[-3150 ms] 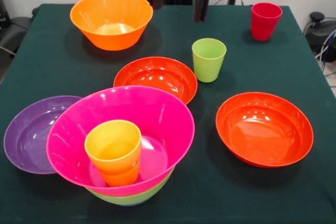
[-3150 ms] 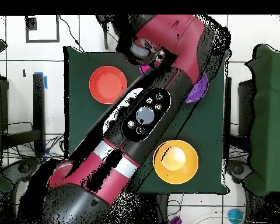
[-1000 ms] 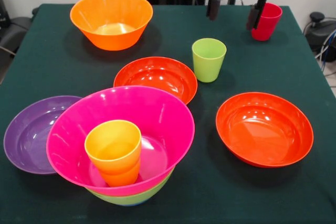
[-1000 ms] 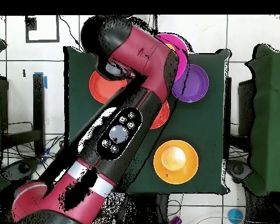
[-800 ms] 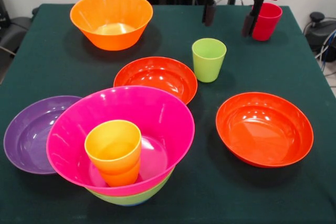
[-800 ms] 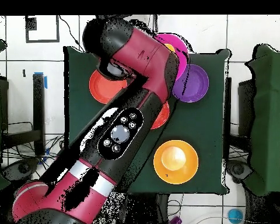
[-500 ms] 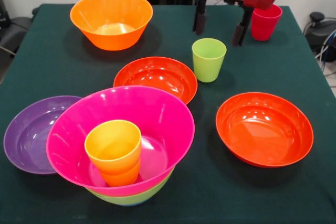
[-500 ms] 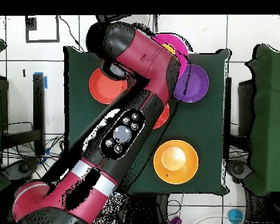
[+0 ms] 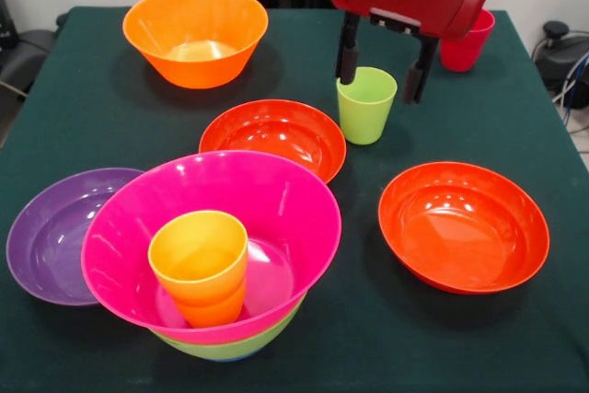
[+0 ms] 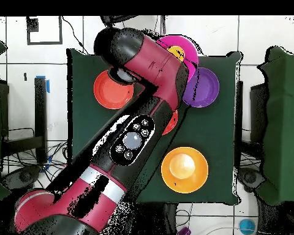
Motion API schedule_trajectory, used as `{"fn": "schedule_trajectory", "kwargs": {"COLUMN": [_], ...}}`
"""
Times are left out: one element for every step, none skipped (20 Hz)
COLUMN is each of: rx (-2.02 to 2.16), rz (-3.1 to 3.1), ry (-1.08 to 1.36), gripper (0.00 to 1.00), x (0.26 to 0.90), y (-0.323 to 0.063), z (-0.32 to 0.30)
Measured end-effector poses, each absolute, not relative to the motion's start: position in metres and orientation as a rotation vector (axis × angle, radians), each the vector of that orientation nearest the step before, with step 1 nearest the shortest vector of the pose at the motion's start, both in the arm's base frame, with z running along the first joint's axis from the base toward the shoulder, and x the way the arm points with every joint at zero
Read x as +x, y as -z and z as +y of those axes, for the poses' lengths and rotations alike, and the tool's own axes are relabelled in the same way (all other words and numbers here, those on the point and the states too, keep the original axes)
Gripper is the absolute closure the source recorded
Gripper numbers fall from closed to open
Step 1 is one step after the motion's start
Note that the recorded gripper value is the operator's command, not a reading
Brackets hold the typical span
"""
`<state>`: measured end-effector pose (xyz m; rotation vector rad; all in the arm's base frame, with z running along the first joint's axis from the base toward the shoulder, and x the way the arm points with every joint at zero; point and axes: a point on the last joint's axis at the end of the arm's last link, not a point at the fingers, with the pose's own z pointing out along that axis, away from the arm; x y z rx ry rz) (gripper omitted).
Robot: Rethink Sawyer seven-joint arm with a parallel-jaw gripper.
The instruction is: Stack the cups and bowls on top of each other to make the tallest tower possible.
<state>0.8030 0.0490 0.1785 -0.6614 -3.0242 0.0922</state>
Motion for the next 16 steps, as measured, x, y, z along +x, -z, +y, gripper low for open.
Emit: {"fn": "schedule_trajectory", "kwargs": {"rx": [-0.661, -0.661, -0.662, -0.663, -0.663, -0.664, -0.666, -0.668, -0.670, -0.675, -0.677, -0.678, -0.682, -0.683, -0.686, -0.690], "rz": [-3.023, -3.021, -3.019, -3.017, -3.018, -3.018, -3.019, -3.020, -3.021, -3.022, -3.022, -3.022, -3.021, -3.022, -3.021, -3.021], "ry": [-0.089, -0.085, -0.082, -0.079, -0.078, -0.077, -0.076, -0.076, -0.076, -0.076, -0.074, -0.074, -0.070, -0.070, -0.070, -0.070], "gripper": [0.00, 0.00, 0.00, 0.00, 0.00, 0.00, 0.00, 0.00, 0.00, 0.00, 0.00, 0.00, 0.00, 0.00, 0.00, 0.00], "x": [0.803, 0.802, 0.802, 0.802, 0.802, 0.802, 0.801, 0.801, 0.801, 0.800, 0.800, 0.800, 0.799, 0.799, 0.798, 0.798], "y": [-0.178, -0.176, -0.175, -0.174, -0.174, -0.173, -0.172, -0.171, -0.170, -0.167, -0.166, -0.166, -0.163, -0.162, -0.161, -0.160], "z": [0.049, 0.050, 0.050, 0.050, 0.050, 0.050, 0.050, 0.049, 0.049, 0.048, 0.048, 0.048, 0.047, 0.047, 0.046, 0.046]}}
